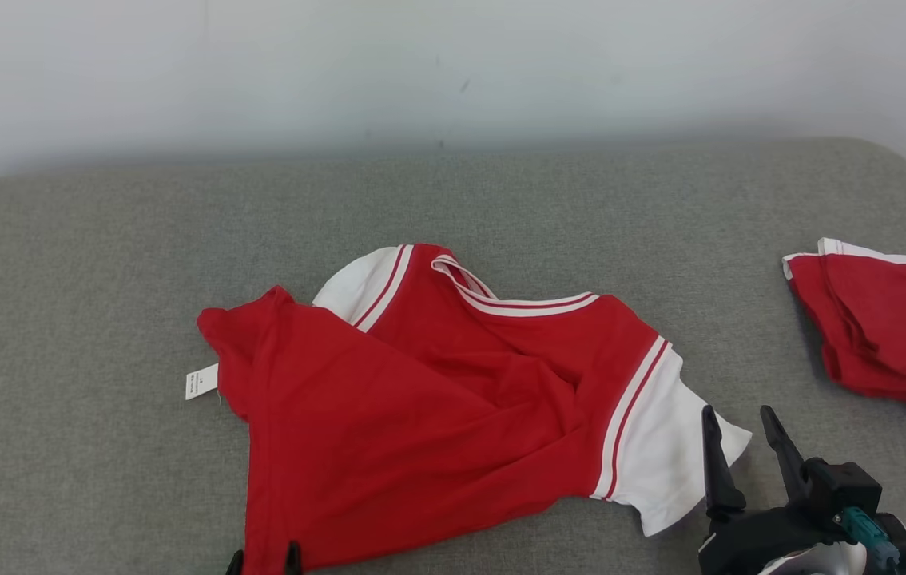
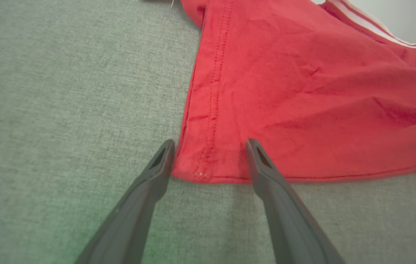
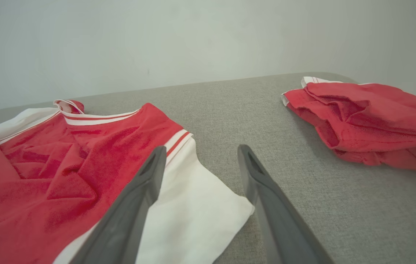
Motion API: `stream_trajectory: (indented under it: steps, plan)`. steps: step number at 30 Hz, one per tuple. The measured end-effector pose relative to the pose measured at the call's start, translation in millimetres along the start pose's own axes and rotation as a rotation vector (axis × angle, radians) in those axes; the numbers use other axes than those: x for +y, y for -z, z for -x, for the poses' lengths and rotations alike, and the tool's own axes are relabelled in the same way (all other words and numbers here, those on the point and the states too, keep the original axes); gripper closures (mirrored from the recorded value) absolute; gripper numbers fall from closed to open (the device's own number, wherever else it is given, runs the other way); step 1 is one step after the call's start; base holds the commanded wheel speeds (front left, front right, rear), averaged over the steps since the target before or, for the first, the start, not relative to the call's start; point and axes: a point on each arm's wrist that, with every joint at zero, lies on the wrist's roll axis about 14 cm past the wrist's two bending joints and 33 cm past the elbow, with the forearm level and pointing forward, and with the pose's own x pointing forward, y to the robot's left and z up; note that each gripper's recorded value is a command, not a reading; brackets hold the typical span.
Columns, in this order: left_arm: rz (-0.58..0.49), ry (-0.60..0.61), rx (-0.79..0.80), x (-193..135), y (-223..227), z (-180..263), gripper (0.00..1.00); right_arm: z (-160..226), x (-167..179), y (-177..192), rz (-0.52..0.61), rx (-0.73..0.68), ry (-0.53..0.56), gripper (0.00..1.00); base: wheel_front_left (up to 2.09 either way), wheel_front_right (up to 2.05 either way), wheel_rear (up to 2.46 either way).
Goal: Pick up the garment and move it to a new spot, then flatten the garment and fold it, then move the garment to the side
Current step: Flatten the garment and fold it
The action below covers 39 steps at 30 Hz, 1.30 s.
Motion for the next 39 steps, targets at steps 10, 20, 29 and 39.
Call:
stream_trajectory:
  steps: [10, 20, 29, 39]
  plan:
    - [0.001, -0.024, 0.01, 5.7, 2.9, -1.5, 1.0, -4.4, -18.5, 23.2, -0.004, 0.077, 0.061, 0.0, 0.0, 0.0, 0.0]
    - [-0.005, -0.053, 0.0, 15.2, 0.7, 1.6, 1.0, -11.1, -24.5, 44.1, -0.02, 0.149, 0.09, 0.0, 0.0, 0.0, 0.0]
    - [-0.012, -0.066, -0.017, 20.4, -5.4, -0.8, 1.0, -18.4, -17.0, 69.6, -0.023, 0.244, 0.076, 1.0, 0.0, 0.0, 0.0]
    - [-0.079, -0.038, -0.411, 16.8, -137.7, -6.6, 1.0, -49.6, -3.3, -76.4, -0.123, -0.232, 0.027, 1.0, 0.0, 0.0, 0.0]
